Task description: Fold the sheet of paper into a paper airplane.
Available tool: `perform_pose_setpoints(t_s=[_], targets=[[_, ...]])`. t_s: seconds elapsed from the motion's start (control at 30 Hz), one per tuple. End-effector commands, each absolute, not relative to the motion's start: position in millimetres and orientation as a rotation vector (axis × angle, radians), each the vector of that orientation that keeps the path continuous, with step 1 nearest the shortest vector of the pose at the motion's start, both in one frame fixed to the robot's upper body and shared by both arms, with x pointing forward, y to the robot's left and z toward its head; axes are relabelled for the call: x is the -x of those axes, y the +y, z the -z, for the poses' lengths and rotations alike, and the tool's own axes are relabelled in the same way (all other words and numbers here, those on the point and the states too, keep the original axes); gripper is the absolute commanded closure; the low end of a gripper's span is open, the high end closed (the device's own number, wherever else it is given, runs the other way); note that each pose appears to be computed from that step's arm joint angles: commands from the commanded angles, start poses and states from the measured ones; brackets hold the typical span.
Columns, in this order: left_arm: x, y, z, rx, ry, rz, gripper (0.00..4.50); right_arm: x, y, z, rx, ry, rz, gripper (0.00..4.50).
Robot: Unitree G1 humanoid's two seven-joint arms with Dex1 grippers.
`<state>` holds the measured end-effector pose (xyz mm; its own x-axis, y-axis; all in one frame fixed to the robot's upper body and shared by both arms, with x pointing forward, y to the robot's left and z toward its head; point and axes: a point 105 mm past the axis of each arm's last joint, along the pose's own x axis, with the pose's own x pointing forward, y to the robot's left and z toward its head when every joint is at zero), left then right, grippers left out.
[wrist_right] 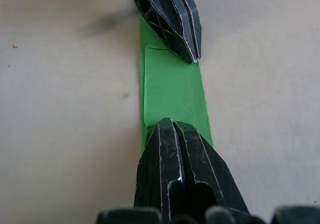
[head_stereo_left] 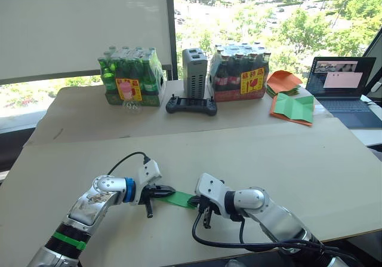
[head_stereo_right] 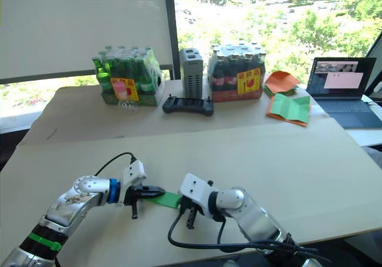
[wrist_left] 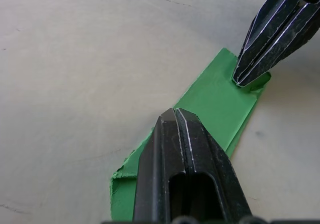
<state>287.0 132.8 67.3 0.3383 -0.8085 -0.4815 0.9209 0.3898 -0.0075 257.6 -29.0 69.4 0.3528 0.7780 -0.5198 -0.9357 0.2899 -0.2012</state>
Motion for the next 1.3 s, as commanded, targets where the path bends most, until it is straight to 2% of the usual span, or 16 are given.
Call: perform_pose_setpoints(t_s=[0.03, 0.53, 1.07, 1.3], targets=[[-284, 165, -37, -0.305, 0.602, 1.035, 4.5, -251, -42, -43, 0.524, 0.501, -1.152, 4.49], [-275, 198, -30, -0.31, 0.649, 0.968, 4.5, -251, -40, -43, 0.519, 0.51, -1.154, 4.49], [-270, 213, -25, -0.301, 0.663, 0.925, 4.5, -251, -30, -45, 0.514, 0.502, -1.171, 4.49], [-278, 212, -44, -0.279, 0.582, 0.899, 4.5, -253, -25, -53, 0.509, 0.459, -1.18, 4.49]])
